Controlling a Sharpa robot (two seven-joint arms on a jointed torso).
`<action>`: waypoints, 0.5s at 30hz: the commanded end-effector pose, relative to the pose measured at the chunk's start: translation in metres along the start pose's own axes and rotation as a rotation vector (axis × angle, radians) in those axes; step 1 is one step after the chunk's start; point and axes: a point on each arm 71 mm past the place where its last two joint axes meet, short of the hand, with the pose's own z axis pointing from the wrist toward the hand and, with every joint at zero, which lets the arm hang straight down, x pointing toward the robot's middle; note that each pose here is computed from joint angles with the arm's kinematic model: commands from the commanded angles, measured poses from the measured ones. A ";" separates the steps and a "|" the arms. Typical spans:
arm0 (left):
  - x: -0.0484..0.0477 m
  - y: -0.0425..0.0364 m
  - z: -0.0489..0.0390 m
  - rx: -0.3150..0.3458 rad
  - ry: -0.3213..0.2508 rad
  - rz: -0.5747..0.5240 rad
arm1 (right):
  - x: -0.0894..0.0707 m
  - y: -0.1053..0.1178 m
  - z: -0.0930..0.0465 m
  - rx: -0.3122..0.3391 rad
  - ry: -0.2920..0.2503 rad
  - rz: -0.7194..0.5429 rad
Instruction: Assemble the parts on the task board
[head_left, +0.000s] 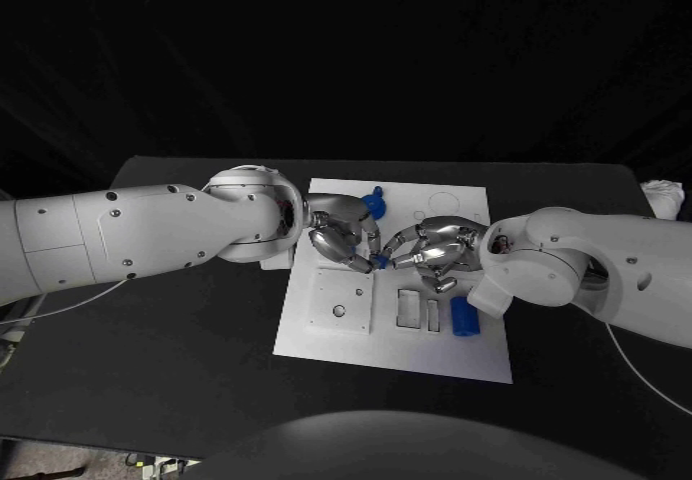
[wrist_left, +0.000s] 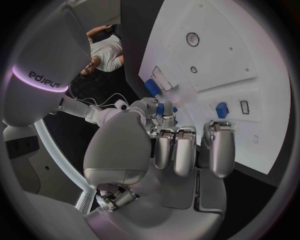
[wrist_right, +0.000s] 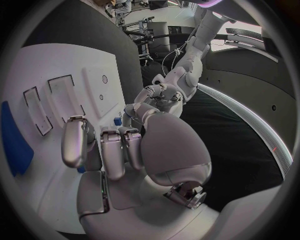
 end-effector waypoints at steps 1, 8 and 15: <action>0.0027 -0.0029 0.0016 0.014 0.035 -0.010 | 0.002 0.000 0.001 -0.005 0.018 -0.018; 0.0029 -0.0035 0.0033 0.011 0.037 -0.010 | 0.003 0.002 0.001 -0.013 0.018 -0.022; 0.0020 -0.0036 0.0045 0.005 0.022 -0.015 | 0.004 0.002 0.001 -0.018 0.017 -0.023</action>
